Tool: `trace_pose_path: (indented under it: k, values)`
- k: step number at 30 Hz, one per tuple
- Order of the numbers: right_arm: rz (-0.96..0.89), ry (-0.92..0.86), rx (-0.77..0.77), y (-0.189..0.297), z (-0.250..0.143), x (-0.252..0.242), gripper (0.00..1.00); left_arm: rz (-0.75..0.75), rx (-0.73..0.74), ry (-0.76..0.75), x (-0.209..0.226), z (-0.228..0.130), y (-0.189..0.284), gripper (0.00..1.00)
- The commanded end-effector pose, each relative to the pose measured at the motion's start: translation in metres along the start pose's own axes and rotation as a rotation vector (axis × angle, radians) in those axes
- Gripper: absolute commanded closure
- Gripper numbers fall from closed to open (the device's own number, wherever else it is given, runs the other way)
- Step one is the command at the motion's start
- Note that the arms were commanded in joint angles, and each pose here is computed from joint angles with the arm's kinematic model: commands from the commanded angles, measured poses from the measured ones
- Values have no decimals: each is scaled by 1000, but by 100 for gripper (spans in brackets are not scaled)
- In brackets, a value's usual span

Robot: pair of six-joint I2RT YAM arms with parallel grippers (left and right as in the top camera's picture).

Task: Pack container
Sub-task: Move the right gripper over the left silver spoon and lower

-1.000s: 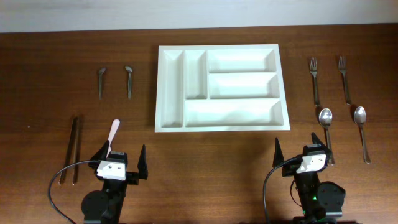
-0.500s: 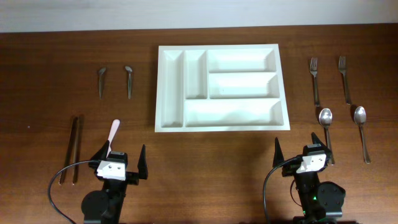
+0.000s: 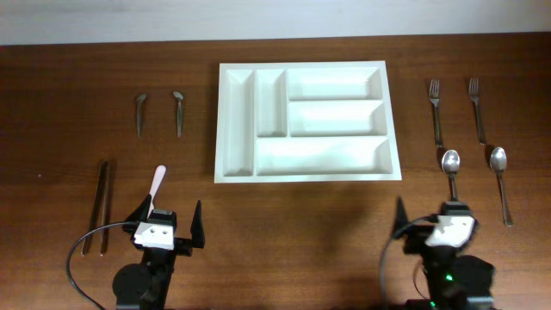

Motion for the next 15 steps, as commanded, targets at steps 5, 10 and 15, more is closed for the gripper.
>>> trace_pose_path:
  k: [5, 10, 15]
  values:
    - [-276, 42, -45, 79, 100, -33, 1, 14, 2, -15, 2, -3, 0, 1]
    - [-286, 121, 50, 65, 134, -29, 1, 14, 2, -15, 2, -3, 0, 1]
    - [-298, 206, 305, 30, 140, -27, 1, 14, 2, -15, 2, -3, 0, 1]
Point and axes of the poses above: each gripper's point midway between its finger pads, its own y axis back along the fingers, its own x axis along the line the jaws close on, z = x × y, the point moved 1 cm from there along y, back along the fingers, and after that the axes turned 10 degrees about -y, right-handed, at the moved point
